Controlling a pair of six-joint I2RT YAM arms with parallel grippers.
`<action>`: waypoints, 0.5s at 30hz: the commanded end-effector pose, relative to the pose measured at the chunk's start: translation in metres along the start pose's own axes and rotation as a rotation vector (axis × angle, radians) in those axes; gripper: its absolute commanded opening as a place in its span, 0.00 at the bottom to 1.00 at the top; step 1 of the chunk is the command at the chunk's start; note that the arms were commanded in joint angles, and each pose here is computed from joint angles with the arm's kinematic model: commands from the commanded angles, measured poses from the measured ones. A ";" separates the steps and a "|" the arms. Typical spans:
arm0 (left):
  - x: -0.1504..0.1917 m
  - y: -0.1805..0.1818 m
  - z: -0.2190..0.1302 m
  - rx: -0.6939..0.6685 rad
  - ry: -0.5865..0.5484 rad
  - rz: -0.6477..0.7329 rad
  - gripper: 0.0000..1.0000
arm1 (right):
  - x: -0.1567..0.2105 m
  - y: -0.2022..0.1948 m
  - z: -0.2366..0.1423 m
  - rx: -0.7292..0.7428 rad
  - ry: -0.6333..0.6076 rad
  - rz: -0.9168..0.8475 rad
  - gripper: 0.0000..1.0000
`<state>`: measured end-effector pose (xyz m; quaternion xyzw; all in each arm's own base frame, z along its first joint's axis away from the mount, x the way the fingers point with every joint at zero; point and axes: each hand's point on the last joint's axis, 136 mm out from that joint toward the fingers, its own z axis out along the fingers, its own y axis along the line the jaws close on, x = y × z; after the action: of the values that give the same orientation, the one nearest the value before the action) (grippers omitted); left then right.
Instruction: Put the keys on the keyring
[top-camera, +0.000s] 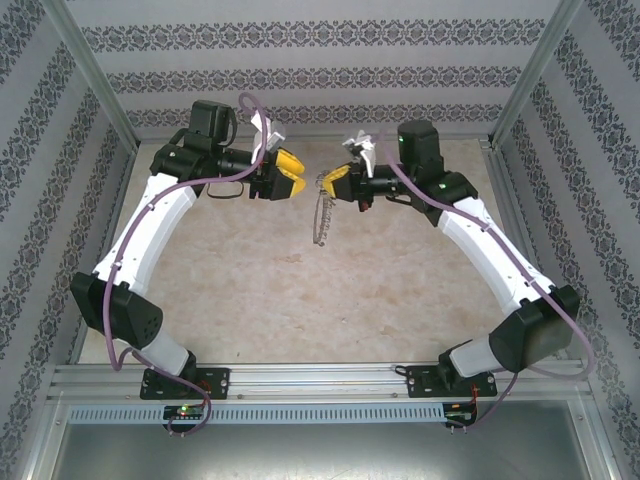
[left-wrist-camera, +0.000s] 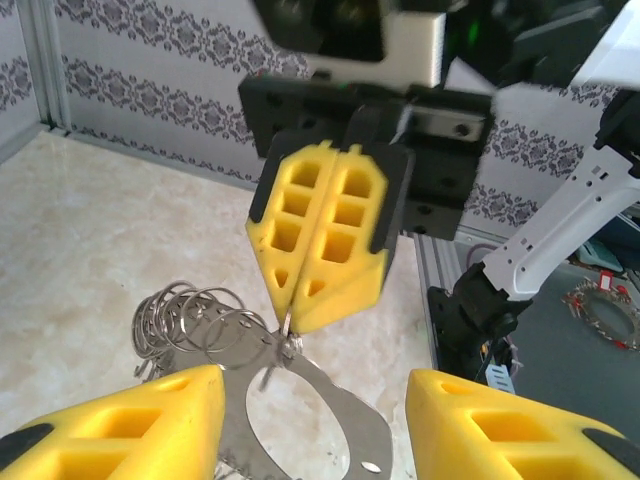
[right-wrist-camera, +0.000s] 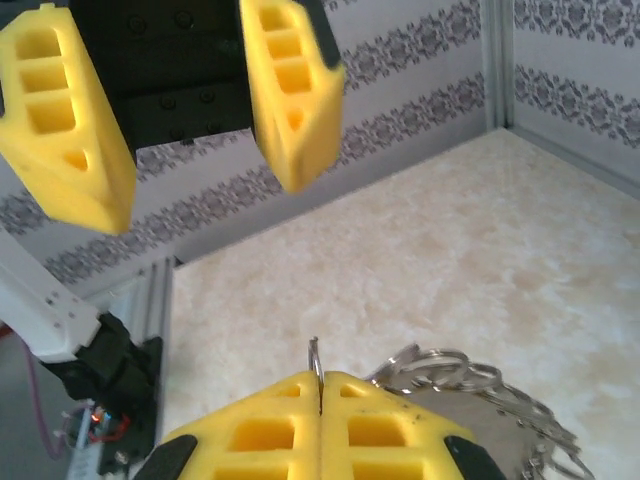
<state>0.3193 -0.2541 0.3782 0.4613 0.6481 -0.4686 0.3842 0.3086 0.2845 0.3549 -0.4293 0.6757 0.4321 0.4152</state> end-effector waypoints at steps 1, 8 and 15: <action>0.001 -0.009 0.000 0.030 0.010 0.019 0.49 | 0.012 0.000 0.005 0.066 0.151 -0.103 0.00; 0.008 -0.005 0.002 0.009 0.026 0.033 0.42 | -0.003 0.009 0.004 0.050 0.142 -0.143 0.00; 0.010 -0.008 0.004 0.052 0.020 0.026 0.40 | -0.009 0.013 0.002 0.044 0.160 -0.167 0.00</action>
<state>0.3187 -0.2538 0.3722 0.4742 0.6443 -0.4600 0.3852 0.3037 0.2894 0.3555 -0.4904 0.6922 0.3532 0.3946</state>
